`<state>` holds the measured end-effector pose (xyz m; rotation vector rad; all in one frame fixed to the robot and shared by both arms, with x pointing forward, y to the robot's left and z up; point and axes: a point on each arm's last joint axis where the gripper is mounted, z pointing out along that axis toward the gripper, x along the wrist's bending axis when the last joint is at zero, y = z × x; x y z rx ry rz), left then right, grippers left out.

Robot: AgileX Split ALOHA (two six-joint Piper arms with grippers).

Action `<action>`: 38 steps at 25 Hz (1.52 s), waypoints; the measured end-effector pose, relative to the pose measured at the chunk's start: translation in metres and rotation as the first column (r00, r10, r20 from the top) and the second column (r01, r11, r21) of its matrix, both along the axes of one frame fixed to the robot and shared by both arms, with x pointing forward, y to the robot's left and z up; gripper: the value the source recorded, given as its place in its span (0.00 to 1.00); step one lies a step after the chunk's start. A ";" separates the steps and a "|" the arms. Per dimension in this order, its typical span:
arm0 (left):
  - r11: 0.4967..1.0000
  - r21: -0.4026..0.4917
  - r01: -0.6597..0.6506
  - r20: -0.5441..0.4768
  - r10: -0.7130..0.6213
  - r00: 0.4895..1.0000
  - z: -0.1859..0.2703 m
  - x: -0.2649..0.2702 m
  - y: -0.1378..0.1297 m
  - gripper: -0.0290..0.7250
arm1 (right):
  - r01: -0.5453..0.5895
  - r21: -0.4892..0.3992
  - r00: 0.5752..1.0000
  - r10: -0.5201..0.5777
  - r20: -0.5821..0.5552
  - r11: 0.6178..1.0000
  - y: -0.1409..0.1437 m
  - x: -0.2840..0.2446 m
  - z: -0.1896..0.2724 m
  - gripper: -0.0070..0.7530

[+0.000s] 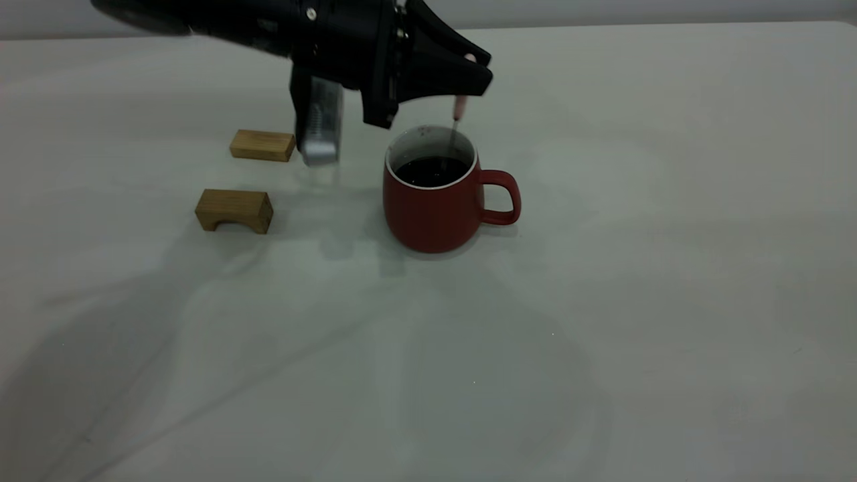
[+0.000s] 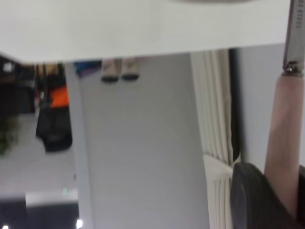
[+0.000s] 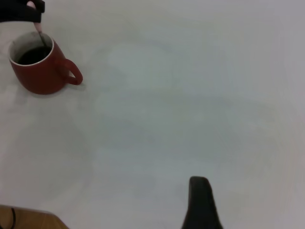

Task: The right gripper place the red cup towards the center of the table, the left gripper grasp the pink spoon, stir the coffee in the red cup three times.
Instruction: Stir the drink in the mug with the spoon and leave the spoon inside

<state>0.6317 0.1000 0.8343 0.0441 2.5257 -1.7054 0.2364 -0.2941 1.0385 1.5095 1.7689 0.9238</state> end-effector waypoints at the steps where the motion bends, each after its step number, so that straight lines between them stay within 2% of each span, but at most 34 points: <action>1: 1.000 -0.014 0.007 -0.027 -0.007 1.000 -0.003 -0.002 0.000 0.25 | 0.000 0.000 1.000 0.000 0.000 1.000 0.000 0.000 0.000 0.78; 5: 1.000 -0.011 0.024 -0.133 -0.025 0.991 -0.004 -0.007 0.000 0.25 | 0.000 0.000 1.000 0.000 0.000 1.000 0.000 0.000 0.000 0.78; 8: 0.998 0.055 0.018 -0.153 -0.009 0.988 0.001 -0.006 0.002 0.25 | 0.000 0.000 1.000 0.000 0.000 1.000 0.000 0.000 0.000 0.78; 11: 0.989 0.146 -0.010 -0.079 0.022 0.997 0.006 -0.001 0.006 0.25 | 0.000 0.000 1.000 0.000 0.000 1.000 0.000 0.000 0.000 0.78; 13: 0.985 0.171 -0.016 -0.002 0.017 1.000 0.005 0.002 0.007 0.25 | 0.000 0.000 1.000 0.000 0.000 1.000 0.000 0.000 0.000 0.78; 15: 0.987 0.157 -0.017 0.054 0.008 0.999 0.005 0.004 0.006 0.25 | 0.000 0.000 1.000 0.000 0.000 1.000 0.000 0.000 0.000 0.78; 17: 0.994 0.107 -0.009 0.064 0.002 0.998 0.003 0.004 0.004 0.25 | 0.000 0.000 1.000 0.000 0.000 1.000 0.000 0.000 0.000 0.78; 19: 1.000 0.018 0.005 0.011 -0.005 1.000 0.000 0.000 0.000 0.25 | 0.000 0.000 1.000 0.000 0.000 1.000 0.000 0.000 0.000 0.78; 21: 0.999 -0.029 0.017 -0.081 -0.020 0.996 -0.005 -0.004 -0.001 0.25 | 0.000 0.000 1.000 0.000 0.000 1.000 0.000 0.000 0.000 0.78; 23: 1.000 -0.022 0.022 -0.150 -0.025 0.988 -0.006 -0.007 -0.001 0.25 | 0.000 0.000 1.000 0.000 0.000 1.000 0.000 0.000 0.000 0.78; 25: 0.999 0.030 0.028 -0.178 -0.022 0.984 -0.004 -0.007 0.001 0.25 | 0.000 0.000 1.000 0.000 0.000 1.000 0.000 0.000 0.000 0.78; 29: 0.982 0.185 0.041 -0.052 -0.032 0.998 0.003 0.003 0.006 0.25 | 0.000 0.000 1.000 0.000 0.000 1.000 0.000 0.000 0.000 0.78; 31: 0.977 0.209 0.038 0.048 -0.049 0.998 0.007 0.010 0.006 0.25 | 0.000 0.001 1.000 0.000 0.000 1.000 0.000 0.000 0.000 0.78; 34: 0.986 0.161 0.050 0.100 -0.066 0.993 0.007 0.012 0.003 0.25 | 0.000 0.001 1.000 0.000 0.000 1.000 0.000 0.000 0.000 0.78; 38: 0.994 0.027 0.108 -0.009 -0.108 0.994 0.001 0.003 -0.003 0.25 | -0.001 0.002 1.000 0.001 0.000 1.000 0.000 0.000 0.000 0.78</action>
